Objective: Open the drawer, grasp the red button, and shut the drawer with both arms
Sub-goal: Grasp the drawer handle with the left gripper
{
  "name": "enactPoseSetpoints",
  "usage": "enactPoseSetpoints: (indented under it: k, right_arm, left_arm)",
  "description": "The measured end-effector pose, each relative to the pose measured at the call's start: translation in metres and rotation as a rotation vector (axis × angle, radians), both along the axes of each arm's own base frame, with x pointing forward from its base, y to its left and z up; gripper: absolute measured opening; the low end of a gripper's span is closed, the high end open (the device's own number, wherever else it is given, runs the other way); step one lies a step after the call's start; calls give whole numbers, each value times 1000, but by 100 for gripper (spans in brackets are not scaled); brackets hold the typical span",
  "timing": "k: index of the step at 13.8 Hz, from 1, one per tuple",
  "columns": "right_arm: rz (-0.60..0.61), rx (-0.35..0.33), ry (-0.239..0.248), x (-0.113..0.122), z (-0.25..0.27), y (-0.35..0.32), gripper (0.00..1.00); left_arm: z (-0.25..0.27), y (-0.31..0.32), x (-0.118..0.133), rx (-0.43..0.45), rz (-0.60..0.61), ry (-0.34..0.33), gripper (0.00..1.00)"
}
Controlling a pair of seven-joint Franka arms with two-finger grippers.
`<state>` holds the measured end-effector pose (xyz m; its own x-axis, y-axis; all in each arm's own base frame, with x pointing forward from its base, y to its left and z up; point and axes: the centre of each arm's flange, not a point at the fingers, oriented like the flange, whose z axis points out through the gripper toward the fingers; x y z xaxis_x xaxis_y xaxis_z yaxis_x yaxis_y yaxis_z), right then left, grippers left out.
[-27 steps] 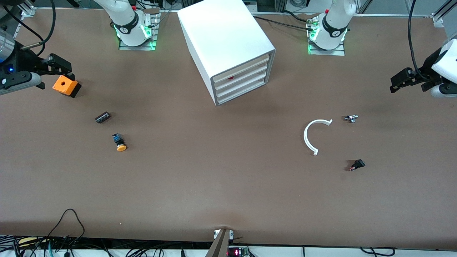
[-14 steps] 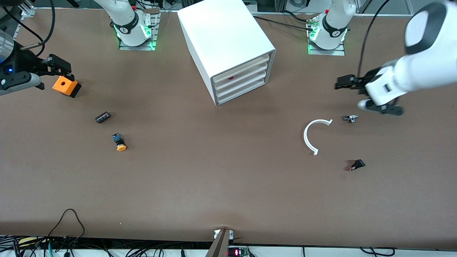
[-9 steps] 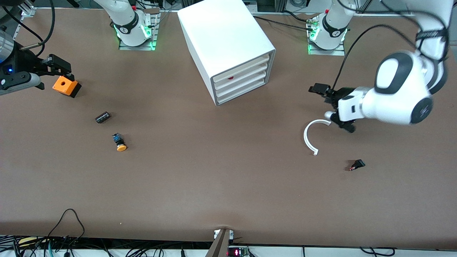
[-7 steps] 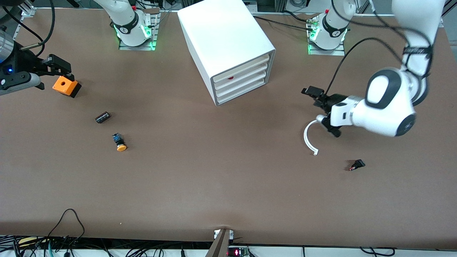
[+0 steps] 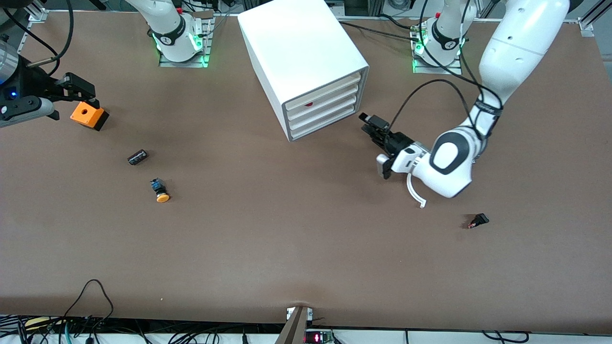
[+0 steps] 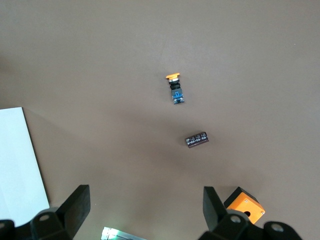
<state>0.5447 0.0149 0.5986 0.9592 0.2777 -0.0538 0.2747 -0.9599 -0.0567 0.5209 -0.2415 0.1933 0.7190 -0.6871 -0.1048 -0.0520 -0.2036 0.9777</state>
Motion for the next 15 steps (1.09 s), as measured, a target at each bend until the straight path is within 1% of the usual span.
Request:
enactPoseSetpoints:
  k: [1,2,3,4,6,9,13,14,15]
  right_arm:
    - [0,0,0,0,0,0,100]
    - [0,0,0,0,0,0,100]
    - [0,0,0,0,0,0,100]
    - [0,0,0,0,0,0,100]
    - [0,0,0,0,0,0,100]
    - [0,0,0,0,0,0,100]
    - [0,0,0,0,0,0,100]
    - [0,0,0,0,0,0,100]
    - [0,0,0,0,0,0,100]
  left_arm:
    - [-3,-12,-6,-25,-3,17,58]
    - [-6,-25,-11,-49,-2,34,58]
    - [-9,-39,-18,-77,-1,49,53]
    - [-14,-53,-26,-100,-1,66,53]
    - [-25,-76,-42,-130,0,80,52]
    - [-40,-92,-60,-151,8,87,52]
    - [-46,-91,-66,-158,11,96,48]
    - [-46,-91,-66,-158,11,96,42]
    - [-46,-91,-66,-159,11,95,30]
